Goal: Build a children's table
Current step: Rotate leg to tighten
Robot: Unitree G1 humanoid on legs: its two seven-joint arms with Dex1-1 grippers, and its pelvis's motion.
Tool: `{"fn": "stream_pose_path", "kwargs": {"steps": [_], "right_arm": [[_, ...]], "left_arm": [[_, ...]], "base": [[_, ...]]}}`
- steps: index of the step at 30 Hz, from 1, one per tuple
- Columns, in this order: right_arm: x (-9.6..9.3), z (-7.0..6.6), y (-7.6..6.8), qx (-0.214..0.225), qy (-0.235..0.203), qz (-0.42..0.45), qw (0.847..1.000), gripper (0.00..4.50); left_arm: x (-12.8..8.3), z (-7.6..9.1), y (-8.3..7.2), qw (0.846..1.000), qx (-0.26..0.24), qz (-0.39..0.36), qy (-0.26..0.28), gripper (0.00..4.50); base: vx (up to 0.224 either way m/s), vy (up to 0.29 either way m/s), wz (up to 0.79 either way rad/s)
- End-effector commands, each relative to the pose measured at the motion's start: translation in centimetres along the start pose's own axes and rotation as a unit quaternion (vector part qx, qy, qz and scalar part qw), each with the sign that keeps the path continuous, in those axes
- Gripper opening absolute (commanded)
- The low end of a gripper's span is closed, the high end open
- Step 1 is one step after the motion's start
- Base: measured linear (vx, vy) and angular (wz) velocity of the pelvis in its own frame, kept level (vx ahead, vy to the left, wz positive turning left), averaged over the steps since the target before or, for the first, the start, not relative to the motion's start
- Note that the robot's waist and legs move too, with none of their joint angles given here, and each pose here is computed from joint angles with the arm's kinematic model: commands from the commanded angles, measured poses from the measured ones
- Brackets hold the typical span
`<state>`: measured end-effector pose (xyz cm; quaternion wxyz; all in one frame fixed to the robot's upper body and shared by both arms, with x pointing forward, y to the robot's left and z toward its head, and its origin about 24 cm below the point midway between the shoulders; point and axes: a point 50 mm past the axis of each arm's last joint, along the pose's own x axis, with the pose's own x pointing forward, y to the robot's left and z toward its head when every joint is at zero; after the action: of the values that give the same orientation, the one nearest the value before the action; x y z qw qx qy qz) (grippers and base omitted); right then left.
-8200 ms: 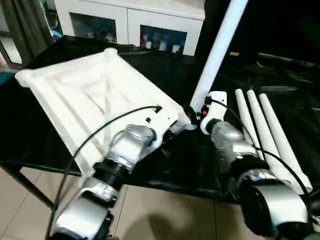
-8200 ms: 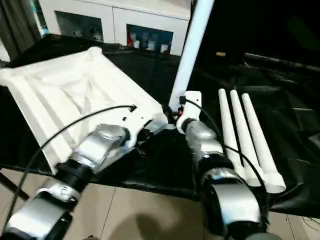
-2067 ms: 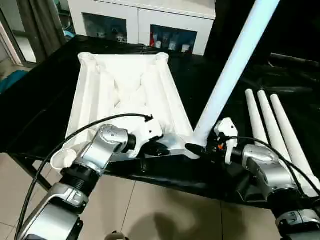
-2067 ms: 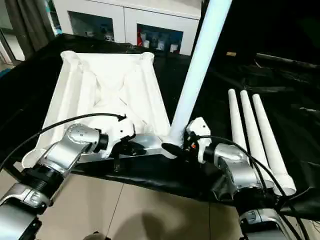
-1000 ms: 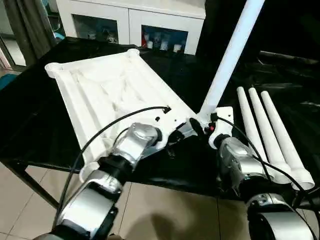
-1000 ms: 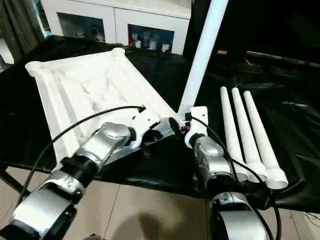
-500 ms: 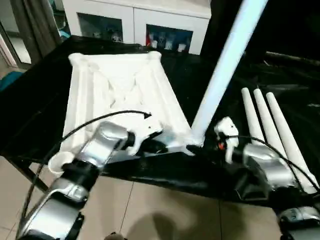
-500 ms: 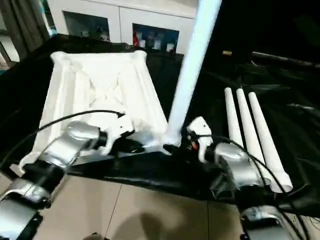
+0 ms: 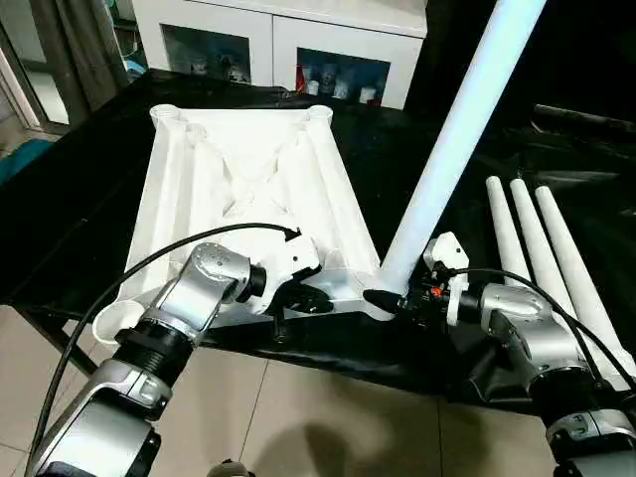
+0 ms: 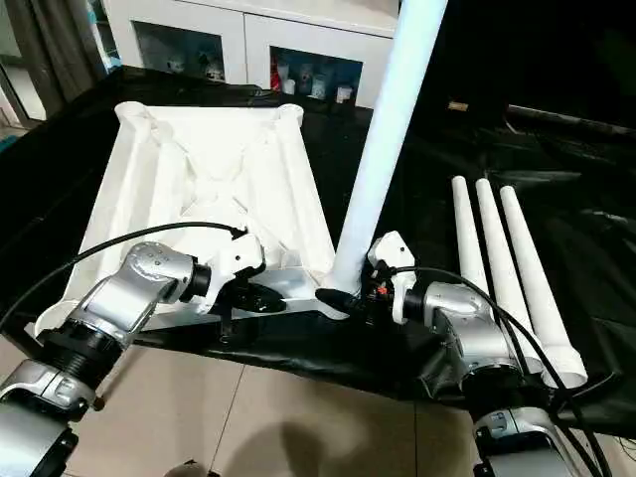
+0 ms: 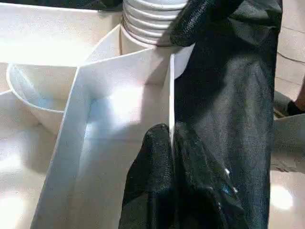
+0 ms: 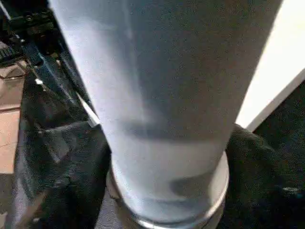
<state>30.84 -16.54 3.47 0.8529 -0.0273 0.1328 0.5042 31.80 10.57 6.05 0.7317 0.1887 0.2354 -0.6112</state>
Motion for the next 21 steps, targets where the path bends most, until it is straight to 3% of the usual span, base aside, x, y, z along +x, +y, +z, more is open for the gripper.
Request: {"fn": "stream_pose_path", "kwargs": {"steps": [1, 9, 14, 16, 18, 21], "right_arm": [[-0.2, 0.0, 0.0, -0.001, 0.002, 0.004, 1.000, 3.02], [0.0, -0.3, 0.1, 0.012, -0.001, -0.005, 1.000, 2.72], [0.5, -1.2, -0.7, 0.043, 0.001, -0.102, 0.994, 2.72], [0.9, -1.9, -1.4, 0.070, 0.000, -0.193, 0.979, 2.72], [1.7, -2.8, -1.9, 0.115, -0.002, -0.304, 0.946, 2.72], [2.8, -3.1, -1.9, 0.162, -0.009, -0.378, 0.912, 2.72]], "left_arm": [[0.7, -0.3, -0.8, 1.000, -0.002, -0.029, 0.009, 0.00], [0.8, -0.4, -0.9, 1.000, -0.006, -0.023, 0.008, 0.00], [1.5, -0.2, 0.0, 0.999, -0.031, 0.041, 0.005, 0.00], [2.4, 0.2, 0.9, 0.993, -0.060, 0.102, 0.000, 0.00], [3.7, 1.1, 1.5, 0.983, -0.094, 0.160, -0.010, 0.00], [4.9, 2.2, 1.8, 0.974, -0.109, 0.200, -0.020, 0.00]], "base": [[0.000, 0.000, 0.00], [0.000, 0.000, 0.00], [0.000, 0.000, 0.00], [0.000, 0.000, 0.00], [0.000, 0.000, 0.00], [0.000, 0.000, 0.00]]}}
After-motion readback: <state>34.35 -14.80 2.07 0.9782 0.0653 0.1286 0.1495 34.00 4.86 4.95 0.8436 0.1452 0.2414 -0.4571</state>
